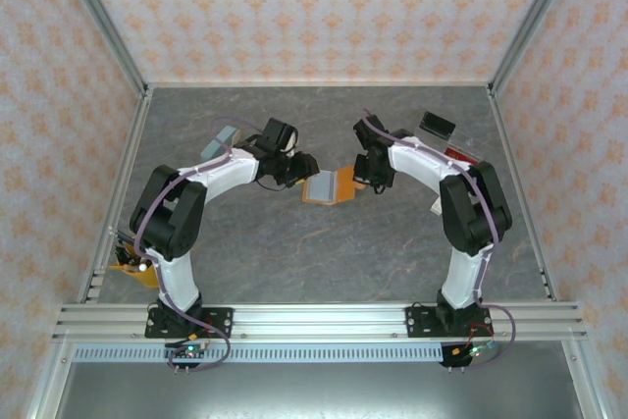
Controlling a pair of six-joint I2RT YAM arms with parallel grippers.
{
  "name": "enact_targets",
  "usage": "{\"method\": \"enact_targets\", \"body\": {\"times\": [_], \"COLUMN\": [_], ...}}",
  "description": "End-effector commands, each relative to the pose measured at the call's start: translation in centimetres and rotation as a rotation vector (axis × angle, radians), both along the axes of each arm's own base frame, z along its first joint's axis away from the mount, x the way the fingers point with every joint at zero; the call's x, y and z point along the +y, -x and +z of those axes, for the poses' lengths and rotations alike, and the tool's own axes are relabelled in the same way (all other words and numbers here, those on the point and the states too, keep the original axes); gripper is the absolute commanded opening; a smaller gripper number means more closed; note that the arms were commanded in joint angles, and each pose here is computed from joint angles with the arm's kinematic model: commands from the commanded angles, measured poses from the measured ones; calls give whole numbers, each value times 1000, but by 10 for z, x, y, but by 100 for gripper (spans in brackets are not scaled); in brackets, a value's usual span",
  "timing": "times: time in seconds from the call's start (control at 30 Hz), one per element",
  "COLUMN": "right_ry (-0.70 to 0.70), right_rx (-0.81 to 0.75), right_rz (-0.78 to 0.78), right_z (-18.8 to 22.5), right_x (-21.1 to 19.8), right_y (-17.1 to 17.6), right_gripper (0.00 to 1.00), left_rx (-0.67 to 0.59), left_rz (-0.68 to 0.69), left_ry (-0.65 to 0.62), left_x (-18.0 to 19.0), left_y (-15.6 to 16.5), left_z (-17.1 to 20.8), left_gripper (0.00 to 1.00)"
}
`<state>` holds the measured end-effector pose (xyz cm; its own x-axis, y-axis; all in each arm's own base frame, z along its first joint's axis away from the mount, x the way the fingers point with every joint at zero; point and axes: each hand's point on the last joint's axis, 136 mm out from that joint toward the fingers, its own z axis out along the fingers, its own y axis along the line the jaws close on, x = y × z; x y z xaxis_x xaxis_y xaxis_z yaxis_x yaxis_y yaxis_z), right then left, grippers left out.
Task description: Take the credit cards out of the card holder
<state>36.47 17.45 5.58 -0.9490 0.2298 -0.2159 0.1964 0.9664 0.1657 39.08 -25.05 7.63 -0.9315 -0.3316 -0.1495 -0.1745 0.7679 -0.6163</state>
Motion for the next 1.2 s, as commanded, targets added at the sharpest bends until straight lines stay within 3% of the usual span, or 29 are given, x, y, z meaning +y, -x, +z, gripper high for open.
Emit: {"method": "enact_targets", "body": {"times": [0.0,0.33,0.83,1.17], "right_ry": [50,-2,-64,-58], "right_rx": [-3,15,30,38], "right_rz": [13,44,32,31], "right_z": [-1,-8,-12,-13], "right_x": [-7,5,15,14], "right_y": [-8,-12,-9,-8], "right_gripper": [10,10,10,10], "left_rx": [15,41,65,36], "left_rz": [4,18,-38,-72], "left_ry": [-6,-102,-50,-174], "left_x": [-4,-1,-19,0], "left_y": [-5,-14,-12,-8], "left_z": [-3,-23,-30,-27], "left_gripper": [42,44,45,48]}}
